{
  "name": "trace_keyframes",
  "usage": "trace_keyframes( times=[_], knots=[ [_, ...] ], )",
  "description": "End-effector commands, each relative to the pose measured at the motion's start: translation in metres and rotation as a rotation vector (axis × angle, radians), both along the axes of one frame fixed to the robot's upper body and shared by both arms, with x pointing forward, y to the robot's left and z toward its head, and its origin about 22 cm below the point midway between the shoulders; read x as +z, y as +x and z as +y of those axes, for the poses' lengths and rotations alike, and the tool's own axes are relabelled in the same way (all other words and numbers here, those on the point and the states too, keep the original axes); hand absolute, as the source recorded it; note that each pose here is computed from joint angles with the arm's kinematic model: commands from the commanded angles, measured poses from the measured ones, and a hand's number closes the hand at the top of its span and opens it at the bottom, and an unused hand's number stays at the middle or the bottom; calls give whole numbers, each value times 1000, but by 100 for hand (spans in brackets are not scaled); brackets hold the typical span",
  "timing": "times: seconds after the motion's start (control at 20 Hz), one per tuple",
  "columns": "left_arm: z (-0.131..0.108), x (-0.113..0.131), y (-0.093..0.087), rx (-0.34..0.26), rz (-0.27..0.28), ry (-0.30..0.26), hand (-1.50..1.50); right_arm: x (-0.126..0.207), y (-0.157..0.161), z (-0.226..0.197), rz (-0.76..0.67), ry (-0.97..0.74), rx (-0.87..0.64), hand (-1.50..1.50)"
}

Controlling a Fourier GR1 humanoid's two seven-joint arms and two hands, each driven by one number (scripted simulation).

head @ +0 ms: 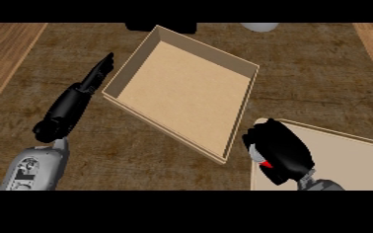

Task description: Pick the can from the tray and place it in the cardboard box

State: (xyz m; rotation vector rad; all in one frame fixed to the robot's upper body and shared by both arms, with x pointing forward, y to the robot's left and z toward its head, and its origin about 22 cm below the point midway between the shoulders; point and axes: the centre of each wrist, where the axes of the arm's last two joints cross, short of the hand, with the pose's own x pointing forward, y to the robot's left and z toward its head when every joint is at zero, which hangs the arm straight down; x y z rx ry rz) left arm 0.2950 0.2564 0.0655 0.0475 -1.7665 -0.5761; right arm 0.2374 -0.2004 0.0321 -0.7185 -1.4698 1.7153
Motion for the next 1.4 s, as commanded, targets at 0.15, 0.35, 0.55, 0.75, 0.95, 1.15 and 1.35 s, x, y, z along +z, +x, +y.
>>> trace_keyframes(
  times=[0.15,0.35,0.55,0.75,0.95,1.15,1.35],
  knots=[
    [-23,5,7,-87,-14,4,0,27,-17,143,-67,176,271,150],
    [-25,5,15,-69,7,12,0,56,-30,180,-219,171,314,150],
    [-26,1,12,-71,14,-1,0,76,-31,193,-261,273,217,150],
    [-24,1,15,-40,6,-2,0,101,-29,191,-291,453,7,150],
    [-18,-2,12,-34,4,9,0,117,-7,200,-310,553,-181,150],
    [-15,1,17,-39,11,-9,0,143,16,218,-336,597,-317,150],
    [-3,2,14,-27,6,9,0,171,54,234,-330,614,-409,150]
  ],
)
